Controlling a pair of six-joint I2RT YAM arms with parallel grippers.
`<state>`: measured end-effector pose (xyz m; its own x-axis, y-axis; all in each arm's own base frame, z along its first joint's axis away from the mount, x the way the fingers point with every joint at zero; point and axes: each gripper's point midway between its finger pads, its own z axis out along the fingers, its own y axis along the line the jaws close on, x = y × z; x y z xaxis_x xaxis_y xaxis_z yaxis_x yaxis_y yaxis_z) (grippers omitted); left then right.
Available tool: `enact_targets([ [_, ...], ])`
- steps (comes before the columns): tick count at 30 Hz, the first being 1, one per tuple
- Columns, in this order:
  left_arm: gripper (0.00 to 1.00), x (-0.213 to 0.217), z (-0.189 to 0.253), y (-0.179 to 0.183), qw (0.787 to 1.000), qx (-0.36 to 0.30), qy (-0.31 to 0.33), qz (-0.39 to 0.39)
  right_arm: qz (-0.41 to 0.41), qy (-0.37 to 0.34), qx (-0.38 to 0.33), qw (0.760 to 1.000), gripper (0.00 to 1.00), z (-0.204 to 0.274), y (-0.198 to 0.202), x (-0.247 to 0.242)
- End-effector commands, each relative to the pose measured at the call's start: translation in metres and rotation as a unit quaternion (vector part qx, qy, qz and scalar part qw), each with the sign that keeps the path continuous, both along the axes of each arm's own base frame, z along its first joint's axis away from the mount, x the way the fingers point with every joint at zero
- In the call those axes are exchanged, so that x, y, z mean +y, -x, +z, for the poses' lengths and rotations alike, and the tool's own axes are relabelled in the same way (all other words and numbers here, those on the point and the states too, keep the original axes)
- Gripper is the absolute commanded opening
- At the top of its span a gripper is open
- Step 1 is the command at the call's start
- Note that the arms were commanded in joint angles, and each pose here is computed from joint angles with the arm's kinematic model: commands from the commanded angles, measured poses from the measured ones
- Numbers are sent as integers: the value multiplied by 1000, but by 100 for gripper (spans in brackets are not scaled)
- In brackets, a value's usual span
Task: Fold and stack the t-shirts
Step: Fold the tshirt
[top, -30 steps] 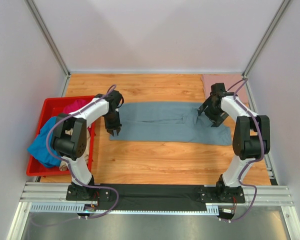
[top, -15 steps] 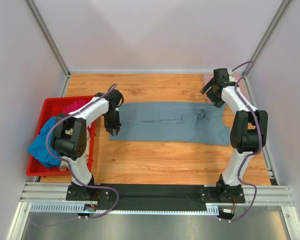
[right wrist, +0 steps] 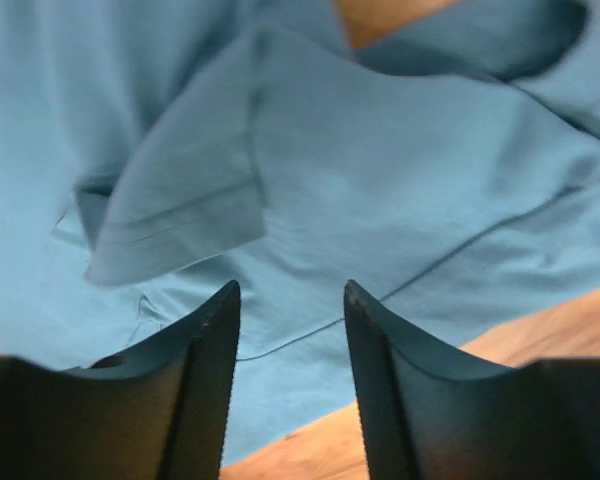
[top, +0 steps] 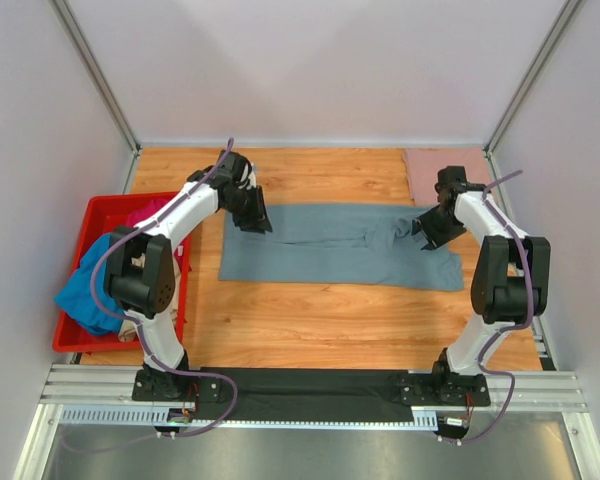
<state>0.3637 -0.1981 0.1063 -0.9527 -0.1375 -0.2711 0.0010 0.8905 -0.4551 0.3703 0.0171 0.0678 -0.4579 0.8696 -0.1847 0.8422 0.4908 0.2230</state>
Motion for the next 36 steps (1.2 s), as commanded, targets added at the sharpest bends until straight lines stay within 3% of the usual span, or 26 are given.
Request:
enact_targets([
  [1, 33, -46, 53, -28, 990, -82, 104, -43, -90, -57, -13, 994, 45, 12, 3, 4],
  [12, 33, -47, 51, -12, 992, -74, 92, -51, -124, -73, -55, 988, 48, -10, -28, 2],
  [18, 33, -39, 45, -3, 994, -65, 76, -49, -148, -24, -92, 984, 48, -8, -48, -21],
  [22, 32, -34, 43, 1, 995, -61, 63, -50, -153, -4, -131, 980, 42, 6, -69, -32],
  [29, 32, -30, 38, 6, 996, -53, 51, -52, -154, 6, -138, 978, 12, 5, -84, -40],
  [36, 32, -27, 35, 9, 996, -51, 44, -55, -98, 9, -166, 981, 14, 23, -106, -46],
])
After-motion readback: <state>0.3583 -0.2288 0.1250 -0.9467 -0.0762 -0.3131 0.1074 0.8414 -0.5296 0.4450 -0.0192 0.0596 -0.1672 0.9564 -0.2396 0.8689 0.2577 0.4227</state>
